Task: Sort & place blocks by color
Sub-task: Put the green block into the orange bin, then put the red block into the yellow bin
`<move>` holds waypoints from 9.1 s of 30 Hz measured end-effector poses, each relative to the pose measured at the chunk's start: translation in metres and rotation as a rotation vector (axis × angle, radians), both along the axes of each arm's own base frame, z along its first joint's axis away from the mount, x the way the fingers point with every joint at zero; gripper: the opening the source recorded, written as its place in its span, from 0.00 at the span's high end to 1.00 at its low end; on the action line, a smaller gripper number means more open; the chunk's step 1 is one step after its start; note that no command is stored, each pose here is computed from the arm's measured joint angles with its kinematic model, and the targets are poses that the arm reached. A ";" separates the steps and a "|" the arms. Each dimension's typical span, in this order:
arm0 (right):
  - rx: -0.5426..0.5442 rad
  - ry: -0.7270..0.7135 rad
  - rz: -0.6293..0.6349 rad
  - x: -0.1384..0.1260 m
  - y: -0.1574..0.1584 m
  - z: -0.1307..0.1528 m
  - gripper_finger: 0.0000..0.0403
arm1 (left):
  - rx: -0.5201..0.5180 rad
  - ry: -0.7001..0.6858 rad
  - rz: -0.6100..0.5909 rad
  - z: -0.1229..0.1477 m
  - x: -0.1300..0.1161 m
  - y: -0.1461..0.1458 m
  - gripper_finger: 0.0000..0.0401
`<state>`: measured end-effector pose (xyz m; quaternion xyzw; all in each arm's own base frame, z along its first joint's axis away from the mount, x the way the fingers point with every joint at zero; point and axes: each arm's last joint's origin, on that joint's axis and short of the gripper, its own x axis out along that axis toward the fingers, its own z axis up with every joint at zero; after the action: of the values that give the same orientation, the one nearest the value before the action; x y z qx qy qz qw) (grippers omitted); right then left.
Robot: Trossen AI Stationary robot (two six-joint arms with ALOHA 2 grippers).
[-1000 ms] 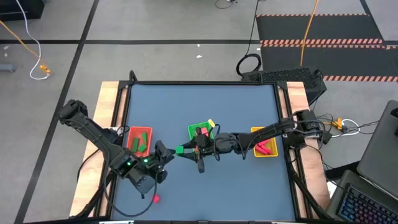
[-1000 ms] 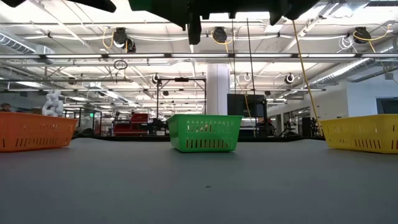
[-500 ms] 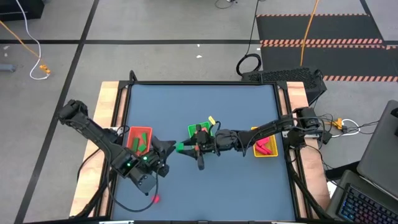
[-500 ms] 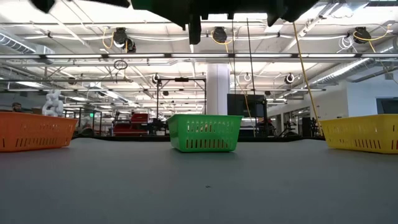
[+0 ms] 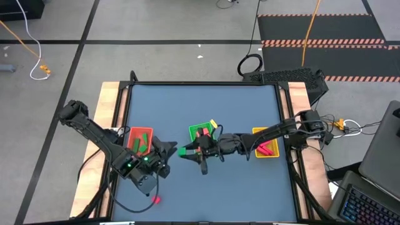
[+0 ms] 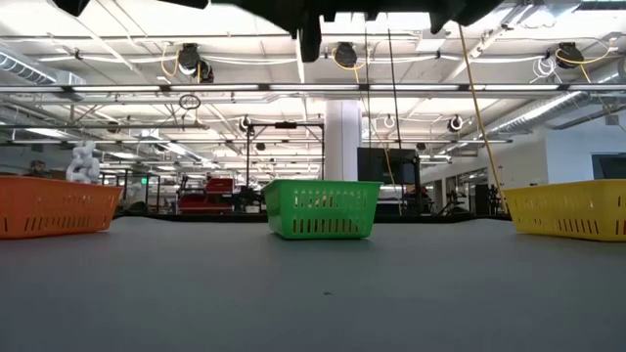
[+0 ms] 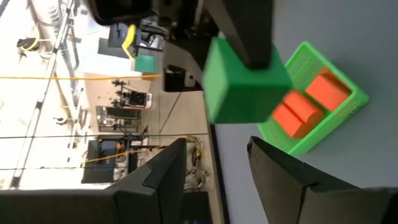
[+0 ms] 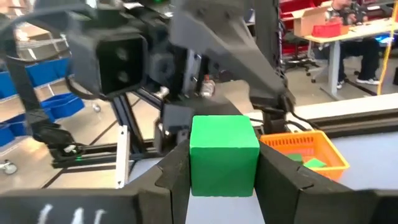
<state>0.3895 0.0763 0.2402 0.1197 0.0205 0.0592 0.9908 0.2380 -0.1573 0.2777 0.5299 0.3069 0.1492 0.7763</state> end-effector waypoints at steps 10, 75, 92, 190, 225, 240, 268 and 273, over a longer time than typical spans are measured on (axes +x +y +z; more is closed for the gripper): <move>-0.002 0.000 0.008 0.000 0.001 0.000 0.67 | -0.083 -0.023 -0.062 0.002 0.006 -0.006 0.56; 0.000 -0.095 -0.140 -0.007 0.011 0.002 0.67 | 0.117 -0.067 0.019 -0.013 0.029 -0.019 0.56; 0.014 -0.106 -0.127 -0.008 0.014 0.003 0.67 | 0.125 -0.063 0.025 -0.013 0.028 -0.018 0.57; -0.091 0.115 -0.135 -0.034 0.004 0.026 0.32 | -1.369 0.564 0.602 -0.035 -0.029 -0.001 0.30; -0.167 0.146 -0.164 -0.079 0.007 0.070 0.32 | -0.789 0.810 -0.134 -0.126 -0.026 -0.090 0.39; -0.191 0.183 -0.205 -0.083 0.015 0.066 0.32 | -0.812 0.767 -0.197 -0.124 -0.020 -0.094 0.68; 0.040 0.361 -0.279 -0.100 0.047 0.043 0.32 | -0.499 -0.037 -0.058 -0.028 0.070 -0.005 0.68; 0.202 0.116 -0.232 -0.100 0.054 0.040 0.32 | -0.365 -0.129 -0.062 -0.018 0.080 0.000 0.68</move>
<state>0.2892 0.1301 0.2797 0.2235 0.0578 -0.0611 0.9711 0.3178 -0.1568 0.2600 0.3789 0.2623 0.1008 0.8818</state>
